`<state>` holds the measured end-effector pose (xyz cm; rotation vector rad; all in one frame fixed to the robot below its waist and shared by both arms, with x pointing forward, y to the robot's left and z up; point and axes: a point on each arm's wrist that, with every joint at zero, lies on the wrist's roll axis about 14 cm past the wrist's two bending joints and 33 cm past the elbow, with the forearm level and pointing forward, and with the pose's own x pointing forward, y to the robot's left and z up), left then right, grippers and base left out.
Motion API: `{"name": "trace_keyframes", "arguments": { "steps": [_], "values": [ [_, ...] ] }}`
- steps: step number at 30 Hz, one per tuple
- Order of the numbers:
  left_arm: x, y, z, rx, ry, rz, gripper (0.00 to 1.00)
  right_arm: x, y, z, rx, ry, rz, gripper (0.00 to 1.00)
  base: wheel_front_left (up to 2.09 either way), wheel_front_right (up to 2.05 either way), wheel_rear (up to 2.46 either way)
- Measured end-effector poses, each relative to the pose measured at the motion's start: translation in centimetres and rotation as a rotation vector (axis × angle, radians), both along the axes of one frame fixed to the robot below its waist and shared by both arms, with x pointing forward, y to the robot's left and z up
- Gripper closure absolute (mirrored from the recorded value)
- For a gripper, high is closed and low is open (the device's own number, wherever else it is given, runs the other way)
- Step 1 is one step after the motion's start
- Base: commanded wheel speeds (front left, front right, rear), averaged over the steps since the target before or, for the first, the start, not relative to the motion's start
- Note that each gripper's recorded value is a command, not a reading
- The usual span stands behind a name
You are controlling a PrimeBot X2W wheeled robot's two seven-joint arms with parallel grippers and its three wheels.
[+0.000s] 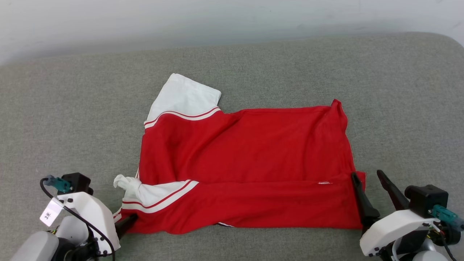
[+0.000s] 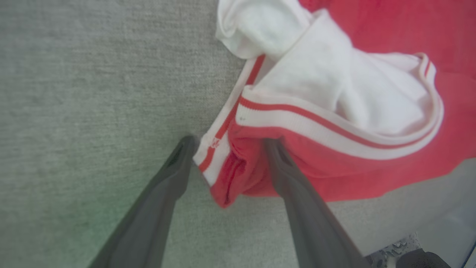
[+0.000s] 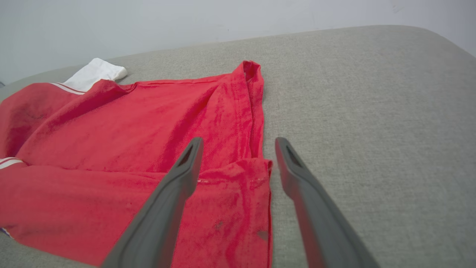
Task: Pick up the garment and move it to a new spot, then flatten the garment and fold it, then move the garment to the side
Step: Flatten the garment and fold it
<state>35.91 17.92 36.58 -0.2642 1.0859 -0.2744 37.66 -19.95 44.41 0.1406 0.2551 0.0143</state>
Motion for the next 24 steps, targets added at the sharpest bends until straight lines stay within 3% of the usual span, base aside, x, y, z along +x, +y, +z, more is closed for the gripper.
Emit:
{"name": "trace_keyframes", "arguments": {
  "steps": [1, 10, 14, 24],
  "values": [
    [-0.1, -0.1, -0.1, -0.005, 0.007, -0.001, 1.00, -0.1, -0.2, -0.1, 0.005, 0.006, -0.007, 0.00, 0.00, 0.00, 0.00],
    [-0.1, -1.4, 0.4, -0.045, -0.066, -0.011, 1.00, -0.8, -2.6, -0.9, 0.057, 0.121, -0.061, 0.00, 0.00, 0.00, 0.00],
    [0.5, -0.9, 1.2, -0.044, -0.123, 0.009, 1.00, -1.9, -2.8, -2.4, 0.062, 0.283, -0.023, 0.00, 0.00, 0.00, 0.00],
    [2.3, -0.5, 4.1, -0.025, -0.266, 0.028, 1.00, -2.0, 0.1, -4.0, 0.040, 0.521, 0.142, 0.00, 0.00, 0.00, 0.00]
  ]
}}
